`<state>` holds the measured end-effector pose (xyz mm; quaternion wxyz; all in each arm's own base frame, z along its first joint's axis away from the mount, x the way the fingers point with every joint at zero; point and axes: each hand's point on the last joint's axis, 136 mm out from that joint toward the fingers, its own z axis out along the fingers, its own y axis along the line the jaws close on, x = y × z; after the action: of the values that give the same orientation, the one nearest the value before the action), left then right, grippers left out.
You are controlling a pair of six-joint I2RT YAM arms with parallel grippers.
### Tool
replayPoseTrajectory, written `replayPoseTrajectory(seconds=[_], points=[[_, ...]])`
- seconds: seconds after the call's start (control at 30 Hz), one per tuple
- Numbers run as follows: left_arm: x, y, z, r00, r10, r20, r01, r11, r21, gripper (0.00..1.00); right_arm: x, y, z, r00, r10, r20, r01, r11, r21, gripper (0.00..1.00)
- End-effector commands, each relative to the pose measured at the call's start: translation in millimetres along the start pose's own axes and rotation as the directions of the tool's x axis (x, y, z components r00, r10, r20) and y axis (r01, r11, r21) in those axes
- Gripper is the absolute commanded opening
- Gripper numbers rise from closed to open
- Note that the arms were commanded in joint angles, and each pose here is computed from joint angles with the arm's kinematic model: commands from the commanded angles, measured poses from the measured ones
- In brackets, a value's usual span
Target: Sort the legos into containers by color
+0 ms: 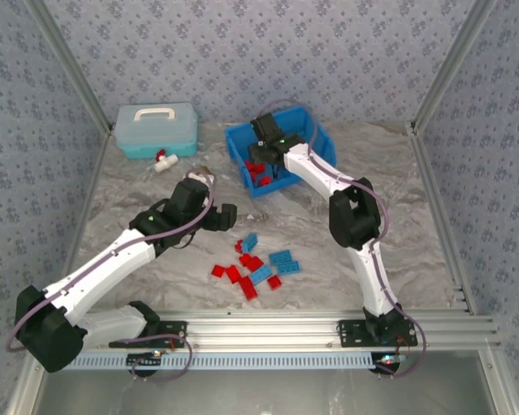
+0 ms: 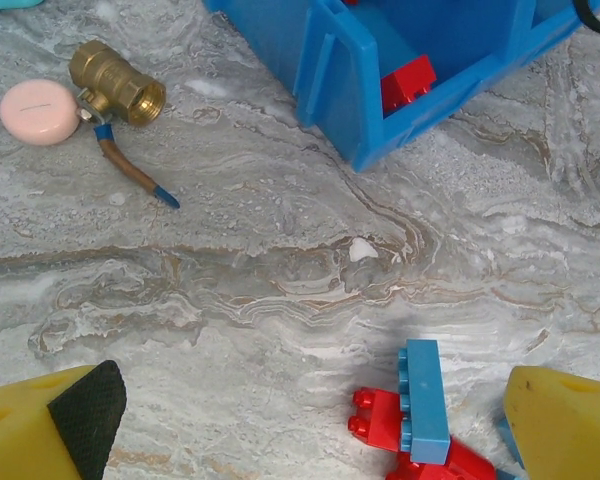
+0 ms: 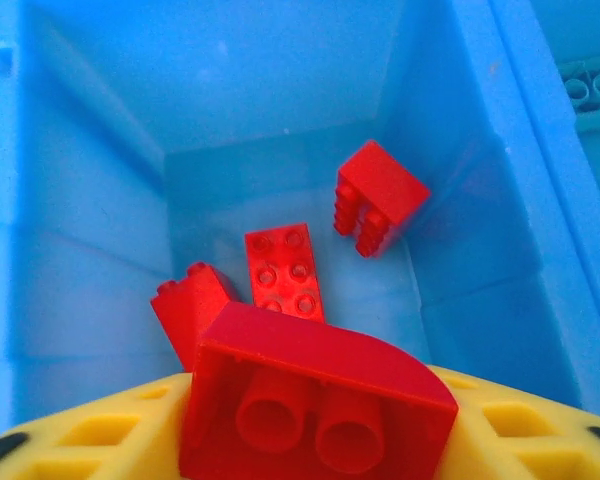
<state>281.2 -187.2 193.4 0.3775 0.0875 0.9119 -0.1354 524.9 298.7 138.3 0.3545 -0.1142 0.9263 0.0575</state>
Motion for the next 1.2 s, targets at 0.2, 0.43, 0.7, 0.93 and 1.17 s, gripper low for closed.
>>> replayPoseTrajectory(seconds=[0.2,0.43,0.7,0.93,1.17], points=[[-7,-9,0,1.000,0.012,-0.012,-0.012,1.000,0.029,0.99,-48,-8,-78,0.994,0.002,0.111,-0.001,1.000,-0.007,0.72],[16,-51,17,0.969,0.123,-0.216,-0.112,0.992,0.063,0.98,-40,-20,-165,0.975,0.047,0.219,-0.028,0.996,-0.087,0.78],[61,-72,56,0.881,0.183,-0.436,-0.192,0.981,0.024,0.83,24,-53,-204,0.977,0.103,0.188,-0.096,0.994,-0.051,0.97],[90,-74,84,0.822,0.188,-0.537,-0.204,0.979,0.030,0.71,63,-66,-198,0.988,0.110,0.109,-0.109,0.994,-0.012,0.99],[112,-68,100,0.811,0.159,-0.564,-0.185,0.983,0.011,0.58,64,-68,-194,0.988,0.109,0.111,-0.109,0.994,-0.010,1.00]])
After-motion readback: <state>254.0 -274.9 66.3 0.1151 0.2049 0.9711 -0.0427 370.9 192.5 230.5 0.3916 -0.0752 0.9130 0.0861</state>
